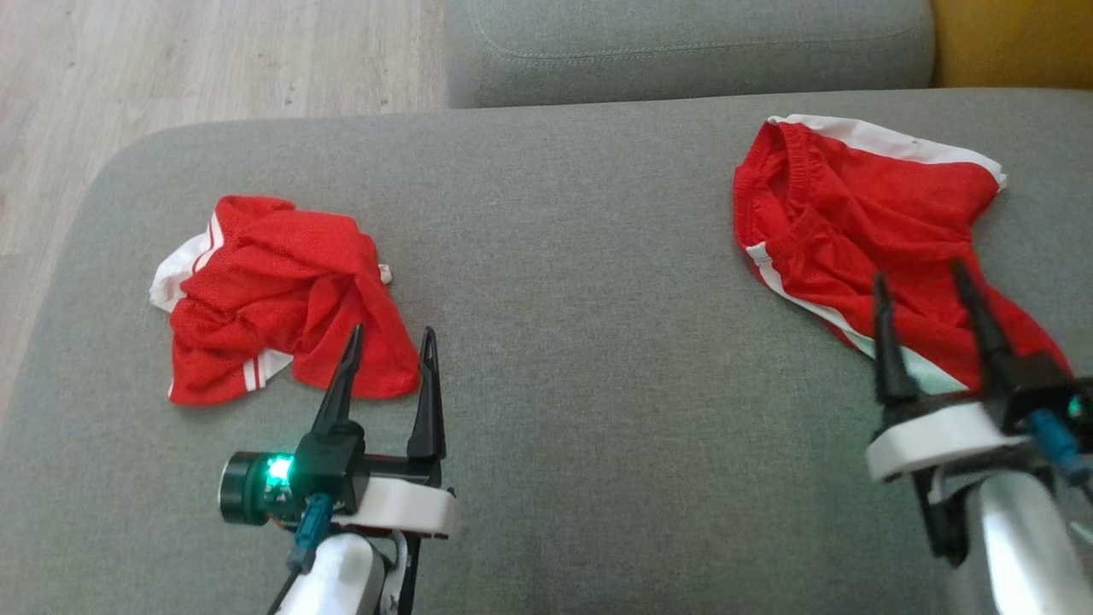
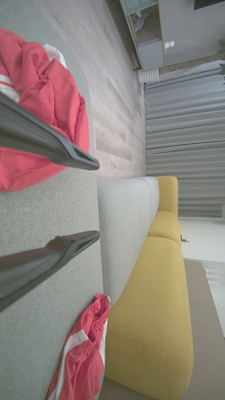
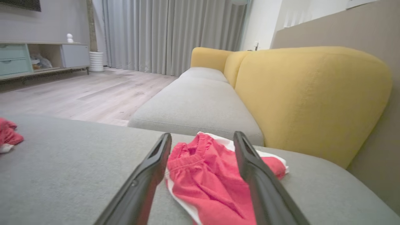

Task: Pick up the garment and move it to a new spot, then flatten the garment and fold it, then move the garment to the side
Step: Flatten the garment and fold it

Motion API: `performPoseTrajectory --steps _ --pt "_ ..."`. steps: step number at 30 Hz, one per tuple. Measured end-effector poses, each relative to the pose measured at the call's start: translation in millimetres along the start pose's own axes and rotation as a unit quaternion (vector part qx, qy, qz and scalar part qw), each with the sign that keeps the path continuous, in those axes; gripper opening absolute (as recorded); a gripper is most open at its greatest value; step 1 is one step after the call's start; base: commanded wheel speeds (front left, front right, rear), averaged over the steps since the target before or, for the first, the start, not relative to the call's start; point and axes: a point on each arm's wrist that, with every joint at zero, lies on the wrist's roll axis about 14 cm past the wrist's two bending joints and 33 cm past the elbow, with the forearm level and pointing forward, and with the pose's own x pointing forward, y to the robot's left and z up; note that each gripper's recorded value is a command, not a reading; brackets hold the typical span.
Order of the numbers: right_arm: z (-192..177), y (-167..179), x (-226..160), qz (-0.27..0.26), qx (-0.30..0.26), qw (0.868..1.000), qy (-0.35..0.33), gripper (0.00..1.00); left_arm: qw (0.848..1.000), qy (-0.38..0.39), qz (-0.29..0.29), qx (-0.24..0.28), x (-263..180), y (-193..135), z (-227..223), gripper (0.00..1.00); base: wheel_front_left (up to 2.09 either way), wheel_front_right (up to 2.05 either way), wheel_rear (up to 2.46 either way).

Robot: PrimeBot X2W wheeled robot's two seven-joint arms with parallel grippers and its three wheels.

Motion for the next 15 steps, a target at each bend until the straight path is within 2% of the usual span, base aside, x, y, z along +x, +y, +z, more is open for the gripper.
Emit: performPoseTrajectory --steps 8,15 --pt "-40 22 1 0.024 0.01 0.998 0.058 1.0 1.0 0.021 -0.003 0.002 1 3 -15 1.0 0.0 0.0 0.0" --pt "-76 34 42 0.045 -0.007 0.989 0.141 1.0 0.999 0.04 0.001 0.003 7 8 -29 1.0 0.0 0.0 0.0"
